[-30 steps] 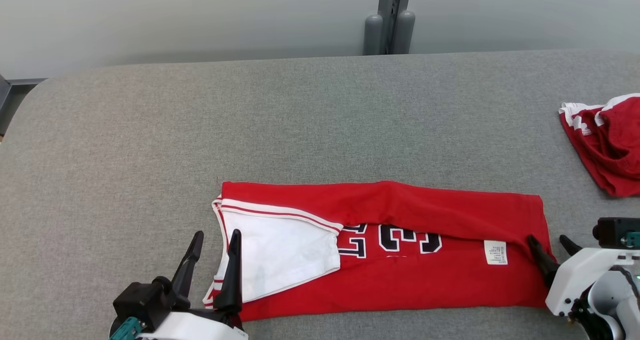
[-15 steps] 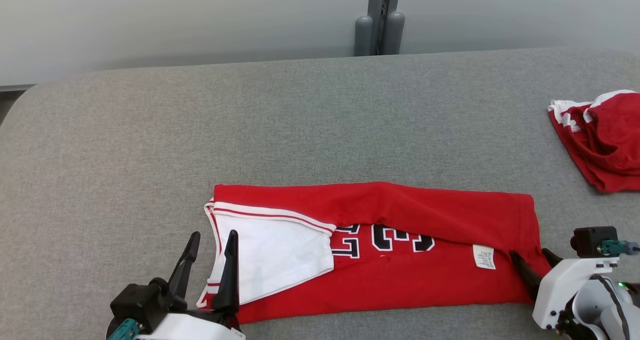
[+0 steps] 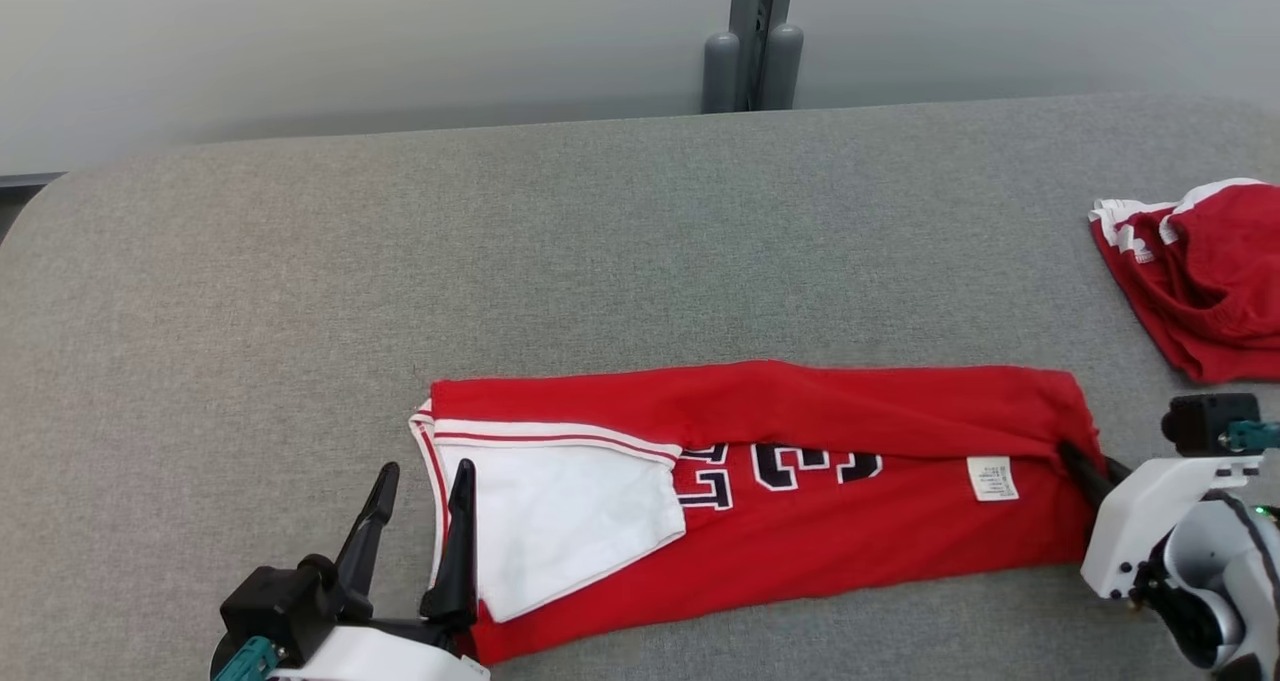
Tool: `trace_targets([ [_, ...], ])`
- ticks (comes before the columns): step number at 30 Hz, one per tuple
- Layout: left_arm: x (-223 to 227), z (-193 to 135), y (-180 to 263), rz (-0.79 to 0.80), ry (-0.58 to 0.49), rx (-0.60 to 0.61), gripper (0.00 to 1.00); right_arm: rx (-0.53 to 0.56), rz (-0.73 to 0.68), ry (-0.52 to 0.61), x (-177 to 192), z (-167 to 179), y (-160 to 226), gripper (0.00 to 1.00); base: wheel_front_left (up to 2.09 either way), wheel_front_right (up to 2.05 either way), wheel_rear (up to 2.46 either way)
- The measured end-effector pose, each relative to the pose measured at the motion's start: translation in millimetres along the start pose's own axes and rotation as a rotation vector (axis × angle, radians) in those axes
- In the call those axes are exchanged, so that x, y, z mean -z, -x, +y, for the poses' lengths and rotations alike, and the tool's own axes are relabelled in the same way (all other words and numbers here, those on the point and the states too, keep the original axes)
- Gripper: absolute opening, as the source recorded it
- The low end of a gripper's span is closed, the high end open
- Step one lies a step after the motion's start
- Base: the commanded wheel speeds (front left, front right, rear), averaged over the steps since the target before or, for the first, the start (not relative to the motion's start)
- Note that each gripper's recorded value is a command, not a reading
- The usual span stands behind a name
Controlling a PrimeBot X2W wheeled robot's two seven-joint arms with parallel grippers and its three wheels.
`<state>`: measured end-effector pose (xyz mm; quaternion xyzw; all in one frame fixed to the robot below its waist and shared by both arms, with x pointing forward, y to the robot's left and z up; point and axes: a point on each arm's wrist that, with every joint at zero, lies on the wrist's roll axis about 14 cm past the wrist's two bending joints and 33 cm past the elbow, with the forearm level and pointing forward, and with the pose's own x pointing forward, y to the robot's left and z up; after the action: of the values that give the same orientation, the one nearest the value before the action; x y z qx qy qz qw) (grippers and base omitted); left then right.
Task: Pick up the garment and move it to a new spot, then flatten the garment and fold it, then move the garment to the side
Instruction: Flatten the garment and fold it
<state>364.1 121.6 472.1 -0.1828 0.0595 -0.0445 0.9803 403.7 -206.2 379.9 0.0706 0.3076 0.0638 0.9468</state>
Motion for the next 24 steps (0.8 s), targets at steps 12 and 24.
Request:
trace_targets([
  [12, 3.5, -19.8, -11.7, 0.014, -0.004, 0.068, 1.00, 0.133, -0.112, -0.048, -36.2, -75.8, 42.9, 0.00, 0.00, 0.00, 0.00],
  [24, 4.5, -27.8, -16.8, 0.018, -0.006, 0.095, 1.00, -0.194, -0.213, -0.146, -61.8, 30.9, 52.5, 0.00, 0.00, 0.00, 0.00],
])
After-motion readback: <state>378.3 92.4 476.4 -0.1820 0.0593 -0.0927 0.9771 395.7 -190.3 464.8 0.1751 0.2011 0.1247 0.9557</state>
